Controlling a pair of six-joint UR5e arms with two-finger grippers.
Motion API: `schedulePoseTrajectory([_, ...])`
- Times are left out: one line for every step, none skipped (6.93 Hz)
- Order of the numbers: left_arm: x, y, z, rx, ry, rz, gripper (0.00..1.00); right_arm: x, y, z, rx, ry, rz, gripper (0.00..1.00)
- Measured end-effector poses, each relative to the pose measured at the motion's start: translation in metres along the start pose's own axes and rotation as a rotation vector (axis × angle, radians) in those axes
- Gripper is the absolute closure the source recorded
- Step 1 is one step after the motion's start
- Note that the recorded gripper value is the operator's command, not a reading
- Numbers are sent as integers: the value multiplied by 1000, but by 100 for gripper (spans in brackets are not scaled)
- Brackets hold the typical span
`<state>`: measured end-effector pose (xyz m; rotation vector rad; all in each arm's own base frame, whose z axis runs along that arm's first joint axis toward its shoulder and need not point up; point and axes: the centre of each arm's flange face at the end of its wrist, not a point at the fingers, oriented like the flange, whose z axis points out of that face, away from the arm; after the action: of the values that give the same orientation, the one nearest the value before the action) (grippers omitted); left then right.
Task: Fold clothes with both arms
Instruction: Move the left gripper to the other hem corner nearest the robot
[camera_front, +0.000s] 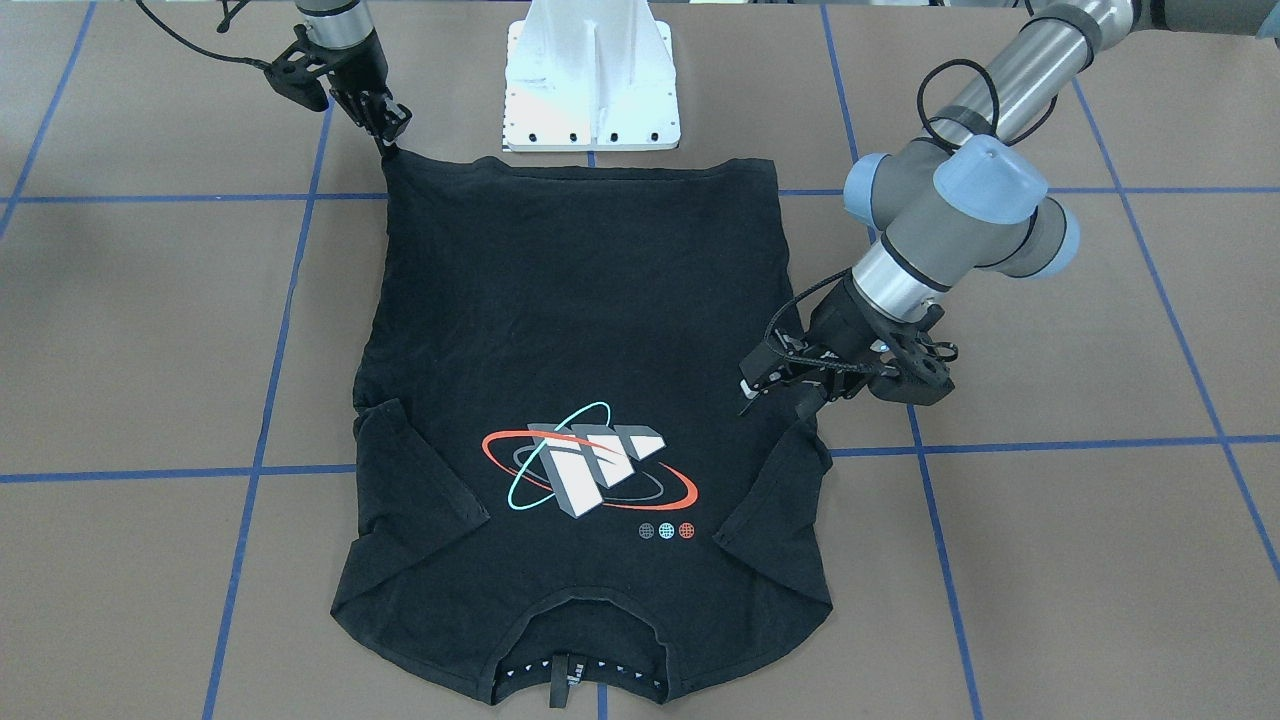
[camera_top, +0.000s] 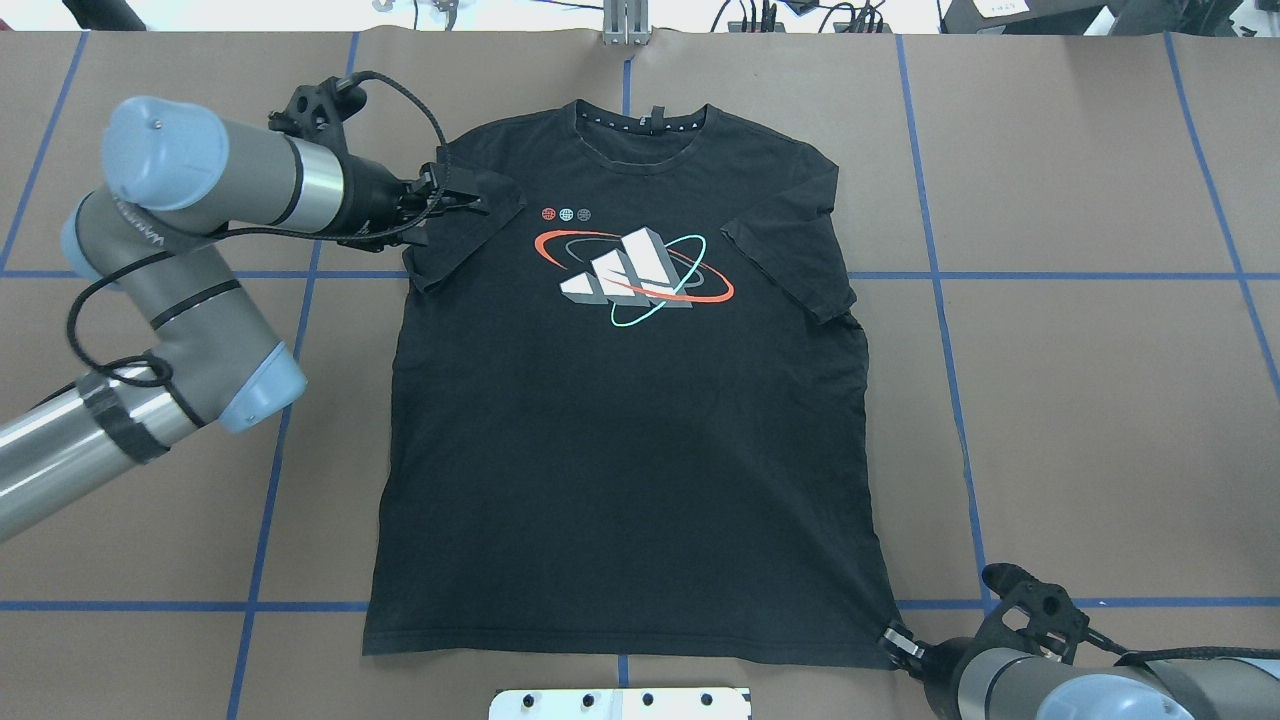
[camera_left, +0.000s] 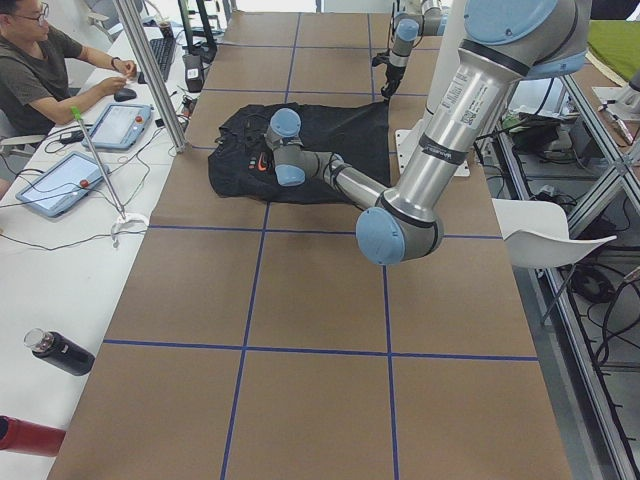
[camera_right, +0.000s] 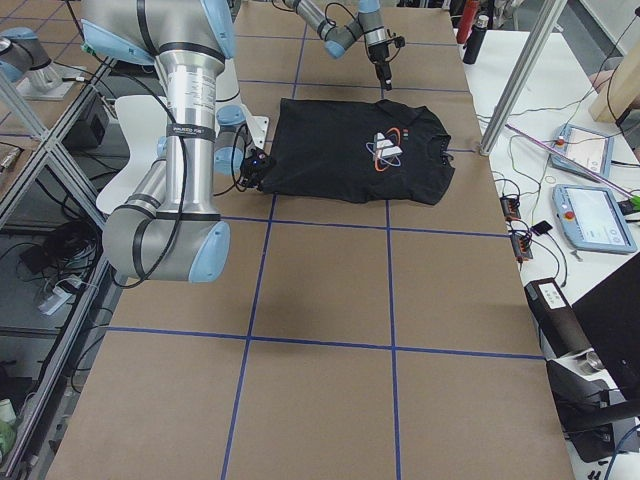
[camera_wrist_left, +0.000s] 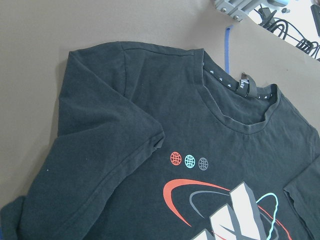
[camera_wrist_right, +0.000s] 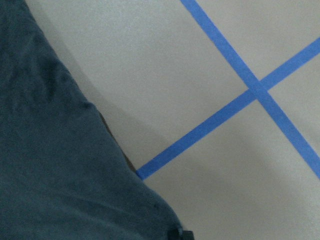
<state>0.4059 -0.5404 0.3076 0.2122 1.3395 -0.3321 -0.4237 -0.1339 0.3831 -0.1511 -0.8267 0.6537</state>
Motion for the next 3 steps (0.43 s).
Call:
schedulePoseTrajectory([-10, 22, -18, -16, 13, -18, 0, 3, -1, -7, -20, 7, 0, 100])
schedulePoseTrajectory([-20, 57, -35, -46, 17, -53, 0, 4, 0, -10, -37, 13, -1, 100])
schedulePoseTrajectory([-34, 103, -56, -73, 8, -111, 0, 4, 1, -12, -51, 18, -2, 100])
